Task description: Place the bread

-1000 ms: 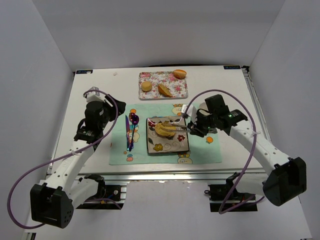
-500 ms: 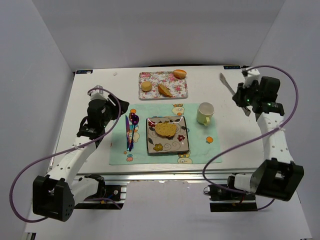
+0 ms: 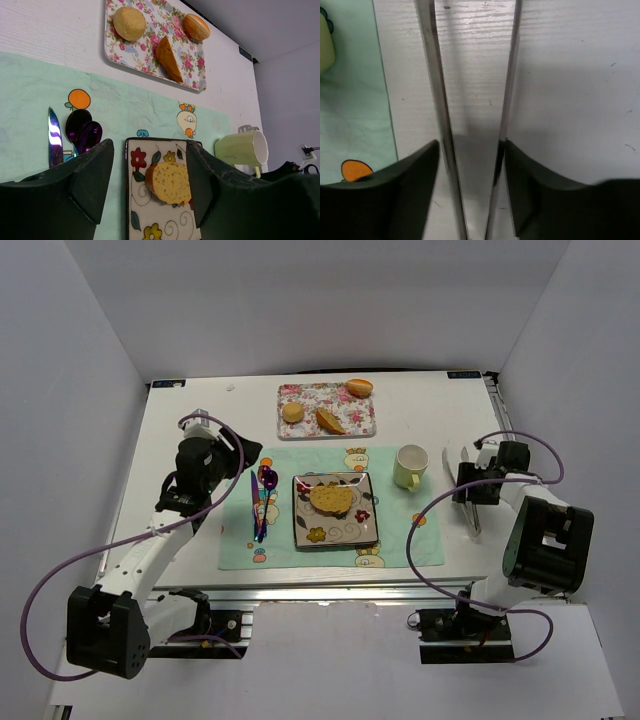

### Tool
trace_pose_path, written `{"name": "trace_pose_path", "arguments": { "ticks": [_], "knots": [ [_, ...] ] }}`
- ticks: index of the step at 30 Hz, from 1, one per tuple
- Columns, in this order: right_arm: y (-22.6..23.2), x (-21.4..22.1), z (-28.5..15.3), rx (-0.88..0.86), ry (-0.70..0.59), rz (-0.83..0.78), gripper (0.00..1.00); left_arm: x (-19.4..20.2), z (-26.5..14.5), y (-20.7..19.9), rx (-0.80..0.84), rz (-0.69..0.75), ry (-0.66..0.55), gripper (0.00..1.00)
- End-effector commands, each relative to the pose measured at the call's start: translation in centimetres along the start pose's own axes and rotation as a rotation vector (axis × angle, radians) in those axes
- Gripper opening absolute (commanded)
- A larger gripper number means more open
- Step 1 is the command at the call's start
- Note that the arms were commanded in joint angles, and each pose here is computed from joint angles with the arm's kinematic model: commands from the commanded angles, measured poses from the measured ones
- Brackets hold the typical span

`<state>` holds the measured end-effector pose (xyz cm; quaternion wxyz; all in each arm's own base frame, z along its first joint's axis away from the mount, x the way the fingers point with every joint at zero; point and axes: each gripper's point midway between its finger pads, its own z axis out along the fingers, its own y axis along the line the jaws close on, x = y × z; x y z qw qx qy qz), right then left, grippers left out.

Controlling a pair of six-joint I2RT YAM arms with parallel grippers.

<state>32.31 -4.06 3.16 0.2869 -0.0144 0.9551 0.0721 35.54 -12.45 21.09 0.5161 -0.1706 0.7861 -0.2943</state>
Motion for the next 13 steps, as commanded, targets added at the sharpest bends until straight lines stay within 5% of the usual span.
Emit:
{"name": "trace_pose_path", "arguments": {
  "ticks": [1, 3, 9, 13],
  "knots": [
    [-0.1, -1.5, -0.4, -0.02, -0.039, -0.039, 0.67, -1.3, -0.3, -1.2, 0.03, 0.006, -0.029, 0.69],
    [-0.5, -1.7, -0.9, 0.002, -0.032, -0.064, 0.89, -1.2, -0.4, -1.1, 0.026, 0.001, -0.029, 0.69],
    [-1.6, -6.9, -4.6, 0.089, -0.136, -0.095, 0.89, -1.0, -0.9, -0.9, 0.02, 0.004, -0.026, 0.7],
    [0.9, -14.6, -9.7, 0.058, -0.38, -0.223, 0.89, -1.4, -1.0, -1.0, 0.02, 0.009, -0.038, 0.7]
  ]
}}
